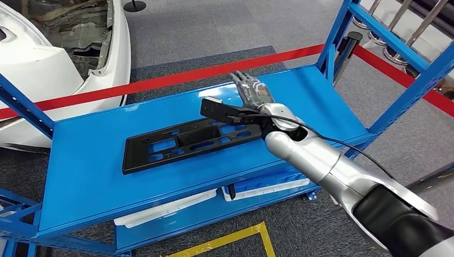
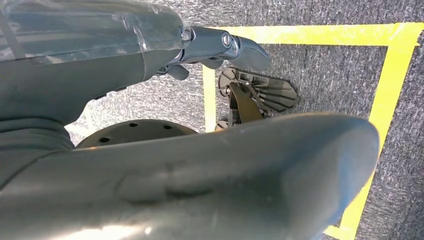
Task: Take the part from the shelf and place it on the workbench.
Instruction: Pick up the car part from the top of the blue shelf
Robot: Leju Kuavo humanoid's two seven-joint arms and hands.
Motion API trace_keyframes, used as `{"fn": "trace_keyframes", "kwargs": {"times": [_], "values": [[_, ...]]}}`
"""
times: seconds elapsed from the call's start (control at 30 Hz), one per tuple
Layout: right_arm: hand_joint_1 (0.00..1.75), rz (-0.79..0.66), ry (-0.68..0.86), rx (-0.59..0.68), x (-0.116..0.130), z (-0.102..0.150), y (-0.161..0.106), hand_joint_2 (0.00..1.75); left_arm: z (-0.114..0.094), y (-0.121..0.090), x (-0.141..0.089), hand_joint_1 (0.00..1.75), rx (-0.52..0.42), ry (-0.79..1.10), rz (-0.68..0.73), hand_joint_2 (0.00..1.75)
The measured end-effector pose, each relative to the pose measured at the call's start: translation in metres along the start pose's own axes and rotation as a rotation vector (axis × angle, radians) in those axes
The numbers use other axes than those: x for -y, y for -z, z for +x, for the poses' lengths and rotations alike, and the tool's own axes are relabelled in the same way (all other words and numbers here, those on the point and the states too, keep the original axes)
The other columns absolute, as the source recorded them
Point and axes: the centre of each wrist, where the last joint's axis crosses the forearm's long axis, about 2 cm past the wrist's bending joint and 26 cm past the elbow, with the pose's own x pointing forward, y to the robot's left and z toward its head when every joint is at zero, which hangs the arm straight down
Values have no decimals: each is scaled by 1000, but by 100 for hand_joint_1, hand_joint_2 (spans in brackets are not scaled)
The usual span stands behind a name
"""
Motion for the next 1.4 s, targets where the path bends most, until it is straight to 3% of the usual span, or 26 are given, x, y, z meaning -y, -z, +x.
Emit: {"fn": "trace_keyframes", "kwargs": {"times": [0.2, 0.43, 0.63, 0.93, 1.17, 1.4], "values": [[0, 166, -39, -32, -2, 4, -18, 175, -1, 0, 0, 0, 0, 0, -6, 0], [0, 248, -72, 140, 3, 23, -34, 175, -2, -1, 0, 0, -11, -8, -4, 0], [0, 328, -95, 191, -9, 25, -30, 175, -2, -1, 2, 0, -18, -7, 2, 0], [0, 320, -197, 101, -34, 6, -18, 175, -3, -1, 2, 0, -24, -14, 3, 0], [0, 454, -274, -24, -50, -21, -11, 175, -2, -1, 2, 0, -32, -20, 0, 0], [0, 468, -317, -101, -55, -39, -8, 175, -3, -1, 2, 0, -34, -23, 4, 0]]}}
